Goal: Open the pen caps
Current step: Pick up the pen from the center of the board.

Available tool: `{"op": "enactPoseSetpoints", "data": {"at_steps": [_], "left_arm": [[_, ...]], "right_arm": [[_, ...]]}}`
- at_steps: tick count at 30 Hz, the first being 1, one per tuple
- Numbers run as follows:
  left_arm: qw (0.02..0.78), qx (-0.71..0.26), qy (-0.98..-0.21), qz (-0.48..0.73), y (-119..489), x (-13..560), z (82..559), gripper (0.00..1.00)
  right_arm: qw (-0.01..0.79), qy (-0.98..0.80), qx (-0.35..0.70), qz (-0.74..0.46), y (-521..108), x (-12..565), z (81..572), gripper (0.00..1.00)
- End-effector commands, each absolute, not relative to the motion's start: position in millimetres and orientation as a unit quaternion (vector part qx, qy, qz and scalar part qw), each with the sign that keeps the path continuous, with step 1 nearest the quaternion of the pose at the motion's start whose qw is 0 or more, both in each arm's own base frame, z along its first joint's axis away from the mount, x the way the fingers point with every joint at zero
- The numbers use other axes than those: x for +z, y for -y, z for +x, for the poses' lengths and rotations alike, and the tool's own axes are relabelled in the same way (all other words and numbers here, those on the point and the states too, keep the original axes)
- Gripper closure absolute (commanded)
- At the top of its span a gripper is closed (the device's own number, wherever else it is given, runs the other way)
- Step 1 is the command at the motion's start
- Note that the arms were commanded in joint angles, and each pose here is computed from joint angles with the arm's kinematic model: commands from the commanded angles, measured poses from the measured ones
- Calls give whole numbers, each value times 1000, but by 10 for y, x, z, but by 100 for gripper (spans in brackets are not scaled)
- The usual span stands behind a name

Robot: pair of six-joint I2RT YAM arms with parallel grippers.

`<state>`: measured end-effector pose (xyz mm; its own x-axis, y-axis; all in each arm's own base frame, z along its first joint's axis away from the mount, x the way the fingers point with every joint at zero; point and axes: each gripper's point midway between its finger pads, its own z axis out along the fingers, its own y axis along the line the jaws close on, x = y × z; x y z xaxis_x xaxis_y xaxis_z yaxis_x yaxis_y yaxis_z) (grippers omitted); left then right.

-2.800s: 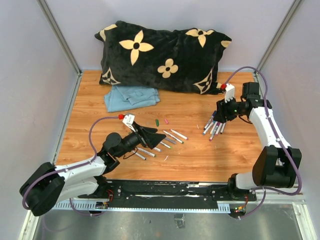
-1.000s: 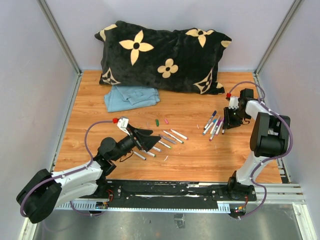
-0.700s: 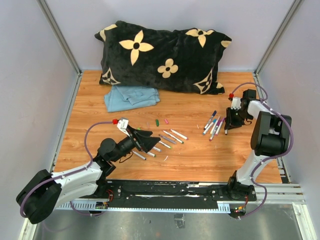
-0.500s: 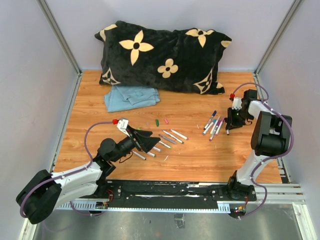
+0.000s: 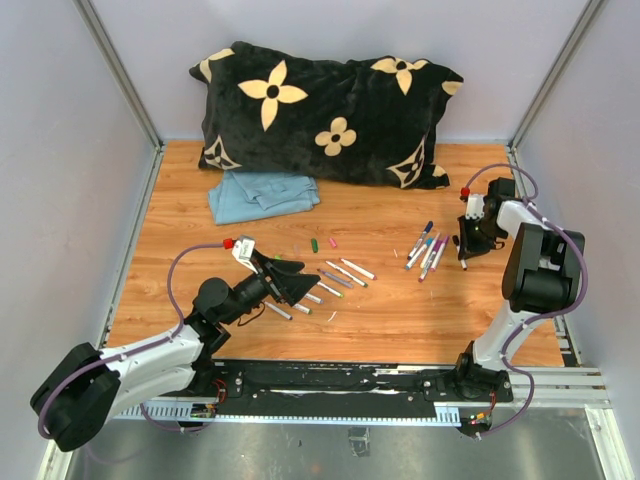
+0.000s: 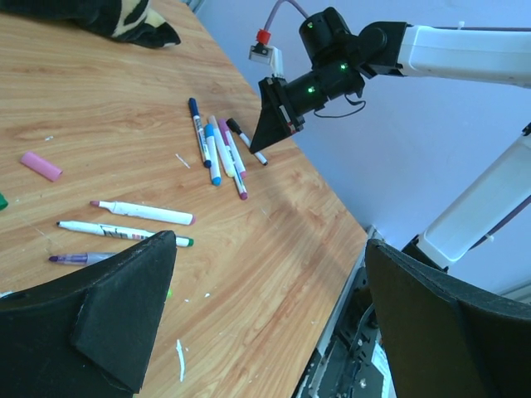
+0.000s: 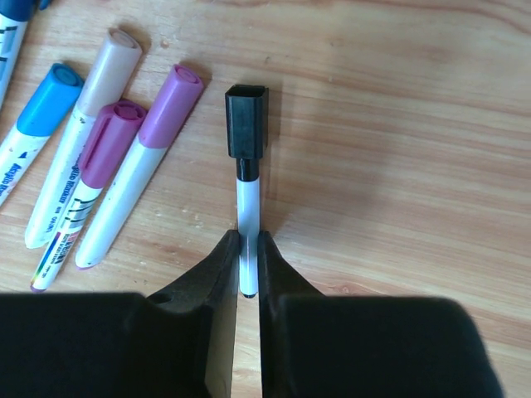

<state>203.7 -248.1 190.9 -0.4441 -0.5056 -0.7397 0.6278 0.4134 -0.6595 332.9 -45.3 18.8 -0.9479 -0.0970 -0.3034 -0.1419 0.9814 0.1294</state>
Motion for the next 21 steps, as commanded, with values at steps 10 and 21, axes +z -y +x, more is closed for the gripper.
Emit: {"op": "enactPoseSetpoints", "data": {"at_steps": [10, 21], "left_arm": [[533, -549, -640, 63, 2480, 2021, 1995, 1], [524, -571, -626, 81, 2633, 2489, 2024, 1]], "right_arm": [[133, -987, 54, -77, 657, 206, 3270, 76], [114, -988, 60, -82, 644, 123, 3242, 89]]}}
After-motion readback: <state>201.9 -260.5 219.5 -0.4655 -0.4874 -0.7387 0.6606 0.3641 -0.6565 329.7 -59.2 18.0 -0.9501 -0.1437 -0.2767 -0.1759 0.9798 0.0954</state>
